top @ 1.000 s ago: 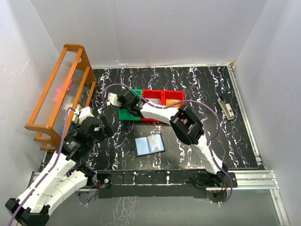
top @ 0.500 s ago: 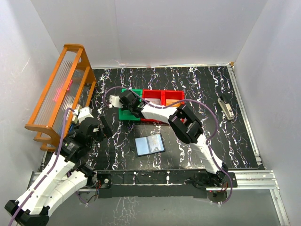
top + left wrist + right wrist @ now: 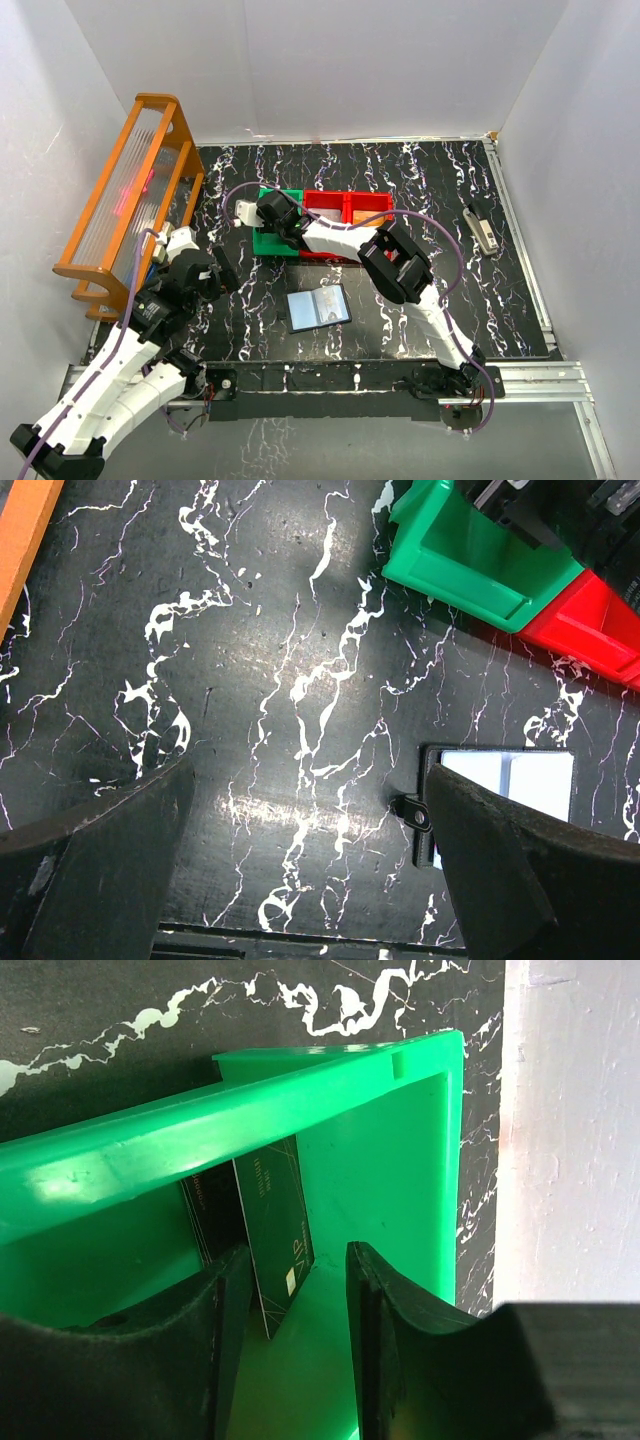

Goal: Take the credit cards out of the card holder
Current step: Place the credit card in the storage box.

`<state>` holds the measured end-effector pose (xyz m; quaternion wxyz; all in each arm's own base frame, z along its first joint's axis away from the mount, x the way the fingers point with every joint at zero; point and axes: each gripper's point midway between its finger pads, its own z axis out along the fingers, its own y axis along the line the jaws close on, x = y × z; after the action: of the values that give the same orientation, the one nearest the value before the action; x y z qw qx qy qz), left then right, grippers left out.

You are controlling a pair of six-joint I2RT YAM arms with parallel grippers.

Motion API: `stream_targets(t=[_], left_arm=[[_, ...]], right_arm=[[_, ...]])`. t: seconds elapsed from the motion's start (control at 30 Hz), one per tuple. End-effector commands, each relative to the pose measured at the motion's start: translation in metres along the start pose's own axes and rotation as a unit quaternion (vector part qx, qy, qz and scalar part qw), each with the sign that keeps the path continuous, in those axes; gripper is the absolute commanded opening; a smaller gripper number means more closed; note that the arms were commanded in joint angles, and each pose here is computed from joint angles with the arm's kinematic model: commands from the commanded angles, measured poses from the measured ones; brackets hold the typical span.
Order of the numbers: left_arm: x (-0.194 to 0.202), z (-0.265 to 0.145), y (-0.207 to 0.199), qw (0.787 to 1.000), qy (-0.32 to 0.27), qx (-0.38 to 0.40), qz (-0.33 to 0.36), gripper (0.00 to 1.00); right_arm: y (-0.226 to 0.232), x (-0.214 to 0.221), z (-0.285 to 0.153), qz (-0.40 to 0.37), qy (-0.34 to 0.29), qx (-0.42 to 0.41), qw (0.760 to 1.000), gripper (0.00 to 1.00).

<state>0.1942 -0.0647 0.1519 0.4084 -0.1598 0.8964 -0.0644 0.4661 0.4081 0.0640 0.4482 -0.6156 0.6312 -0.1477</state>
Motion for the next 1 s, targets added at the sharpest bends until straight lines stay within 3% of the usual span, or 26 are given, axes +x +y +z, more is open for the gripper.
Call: stream_targets(t=[0.0,0.5,0.97], left_arm=[[-0.007,-0.002,0.0,1.0,-0.009,-0.002,0.002,0.99],[-0.005,-0.002,-0.001,1.0,-0.003,0.0,0.004,0.99],[-0.004,-0.001,-0.002,1.0,0.0,0.0,0.006,0.99]], right_arm=[[-0.017,-0.005,-0.01,0.019,-0.003,0.011,1.0,0.42],[-0.015,-0.003,-0.012,0.062,0.003,-0.006,0.998,0.53],[-0.027,-0.002,-0.012,0.102,0.01,0.031,0.994,0.55]])
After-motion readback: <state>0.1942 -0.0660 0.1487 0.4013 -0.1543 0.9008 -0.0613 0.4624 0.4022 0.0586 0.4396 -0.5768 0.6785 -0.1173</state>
